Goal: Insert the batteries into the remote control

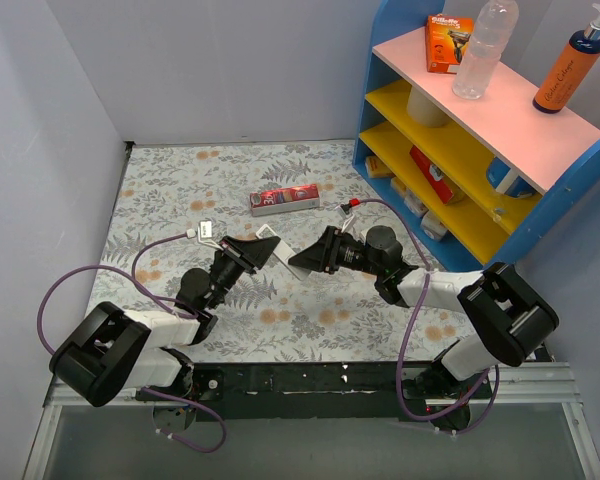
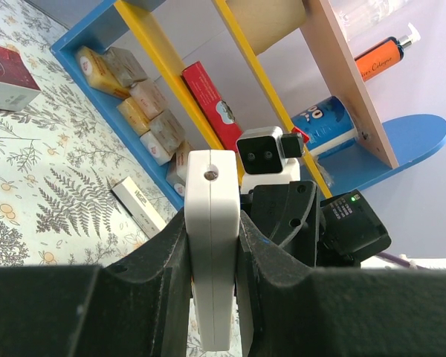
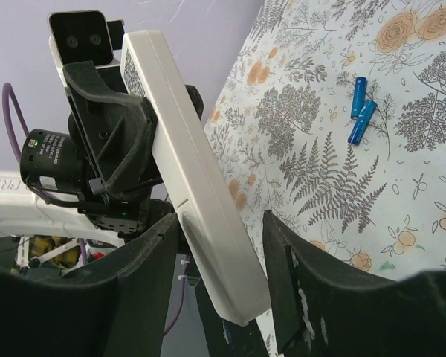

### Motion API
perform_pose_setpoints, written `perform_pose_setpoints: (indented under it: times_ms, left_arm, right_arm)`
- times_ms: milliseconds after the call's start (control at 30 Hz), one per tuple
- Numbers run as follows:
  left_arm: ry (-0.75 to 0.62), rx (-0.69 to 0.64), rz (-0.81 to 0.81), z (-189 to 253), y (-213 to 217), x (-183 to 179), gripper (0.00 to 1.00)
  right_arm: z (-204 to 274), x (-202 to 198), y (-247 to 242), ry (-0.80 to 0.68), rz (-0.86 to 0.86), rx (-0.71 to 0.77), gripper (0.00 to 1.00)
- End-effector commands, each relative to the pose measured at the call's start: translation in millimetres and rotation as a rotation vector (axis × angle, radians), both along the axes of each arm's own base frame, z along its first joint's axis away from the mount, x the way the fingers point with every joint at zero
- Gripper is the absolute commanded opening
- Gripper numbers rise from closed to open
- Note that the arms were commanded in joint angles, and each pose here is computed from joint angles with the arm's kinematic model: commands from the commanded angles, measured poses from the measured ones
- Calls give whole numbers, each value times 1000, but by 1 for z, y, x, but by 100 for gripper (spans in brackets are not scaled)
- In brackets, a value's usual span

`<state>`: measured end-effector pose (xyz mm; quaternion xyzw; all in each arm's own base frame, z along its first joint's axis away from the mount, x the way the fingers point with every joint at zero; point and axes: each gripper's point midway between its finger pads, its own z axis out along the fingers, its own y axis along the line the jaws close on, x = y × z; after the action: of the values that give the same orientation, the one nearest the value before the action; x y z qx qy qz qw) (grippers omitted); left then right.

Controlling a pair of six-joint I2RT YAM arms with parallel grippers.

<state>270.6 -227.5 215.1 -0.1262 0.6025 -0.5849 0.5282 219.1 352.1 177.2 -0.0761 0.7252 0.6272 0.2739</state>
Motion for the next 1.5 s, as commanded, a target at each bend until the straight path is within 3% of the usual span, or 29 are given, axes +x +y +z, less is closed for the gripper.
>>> perform_pose_setpoints:
  times_ms: [0, 333, 667, 900, 1267, 1467]
  left_arm:
    - [-192, -118, 37, 59, 12, -6, 0]
    - [-200, -119, 25, 62, 11, -8, 0]
    - [-214, -117, 33, 64, 12, -8, 0]
    - [-228, -124, 43, 66, 14, -9, 0]
    - [-244, -141, 44, 72, 17, -12, 0]
    - [-237, -140, 43, 71, 16, -11, 0]
  right_arm:
    - [32, -1, 9, -66, 43, 82, 57]
    - [26, 1, 12, -35, 46, 83, 52]
    - [0, -9, 6, 30, 61, 25, 26]
    - [-24, -20, -9, 55, 54, -95, 25]
    - [-59, -37, -27, 145, 36, -167, 25]
    - [-56, -36, -29, 115, 29, -159, 29]
